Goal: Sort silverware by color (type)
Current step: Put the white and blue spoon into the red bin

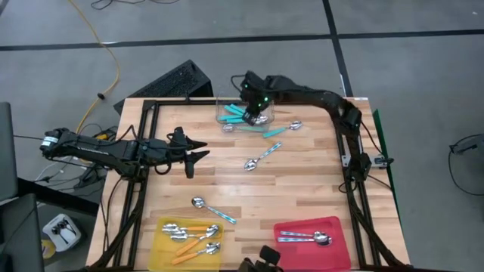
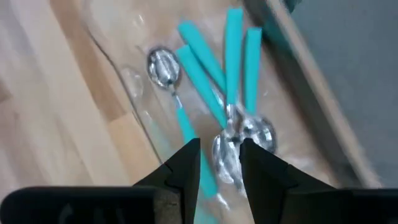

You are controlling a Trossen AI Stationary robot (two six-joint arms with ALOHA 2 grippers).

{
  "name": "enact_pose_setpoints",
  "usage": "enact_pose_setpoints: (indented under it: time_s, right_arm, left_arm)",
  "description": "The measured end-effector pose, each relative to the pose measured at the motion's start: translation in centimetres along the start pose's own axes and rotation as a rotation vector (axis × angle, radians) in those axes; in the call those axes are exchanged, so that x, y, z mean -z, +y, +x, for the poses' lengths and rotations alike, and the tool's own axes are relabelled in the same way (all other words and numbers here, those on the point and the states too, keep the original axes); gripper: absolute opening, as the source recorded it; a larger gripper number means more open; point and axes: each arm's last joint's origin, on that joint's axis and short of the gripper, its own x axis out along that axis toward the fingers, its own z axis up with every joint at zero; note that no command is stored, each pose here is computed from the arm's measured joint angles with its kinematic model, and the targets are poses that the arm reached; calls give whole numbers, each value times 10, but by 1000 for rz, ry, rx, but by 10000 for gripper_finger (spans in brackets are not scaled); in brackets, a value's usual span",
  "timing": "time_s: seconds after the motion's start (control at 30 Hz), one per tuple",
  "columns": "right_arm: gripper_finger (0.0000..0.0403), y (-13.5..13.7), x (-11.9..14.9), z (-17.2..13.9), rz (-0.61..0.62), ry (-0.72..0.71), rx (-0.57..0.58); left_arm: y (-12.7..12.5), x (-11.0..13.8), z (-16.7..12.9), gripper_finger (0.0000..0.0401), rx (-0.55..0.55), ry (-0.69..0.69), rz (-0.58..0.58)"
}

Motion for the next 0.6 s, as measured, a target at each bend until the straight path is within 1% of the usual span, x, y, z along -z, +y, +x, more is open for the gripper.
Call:
enact_pose_setpoints:
  time_s: [0.1, 0.13, 0.17, 0.23, 0.37, 0.5, 0.6]
  right_arm:
    - [136, 3, -2, -48, -49, 19, 21]
    - [136, 4, -2, -66, -62, -2, 23]
    - [135, 4, 0, -85, -69, -15, 26]
    - [132, 7, 6, -111, -98, -21, 23]
    - [129, 13, 28, -161, -151, -36, 17]
    - [128, 16, 58, -212, -148, -43, 17]
    - [128, 17, 80, -243, -138, -72, 21]
  left_arm:
    - [0, 0, 0, 136, 0, 0, -4]
    - [0, 0, 0, 136, 0, 0, -5]
    - [0, 0, 0, 136, 0, 0, -5]
    - [0, 0, 0, 136, 0, 0, -10]
    - [0, 0, 0, 136, 1, 1, -28]
    - [0, 0, 0, 136, 7, 3, -45]
    - [0, 0, 0, 136, 7, 4, -49]
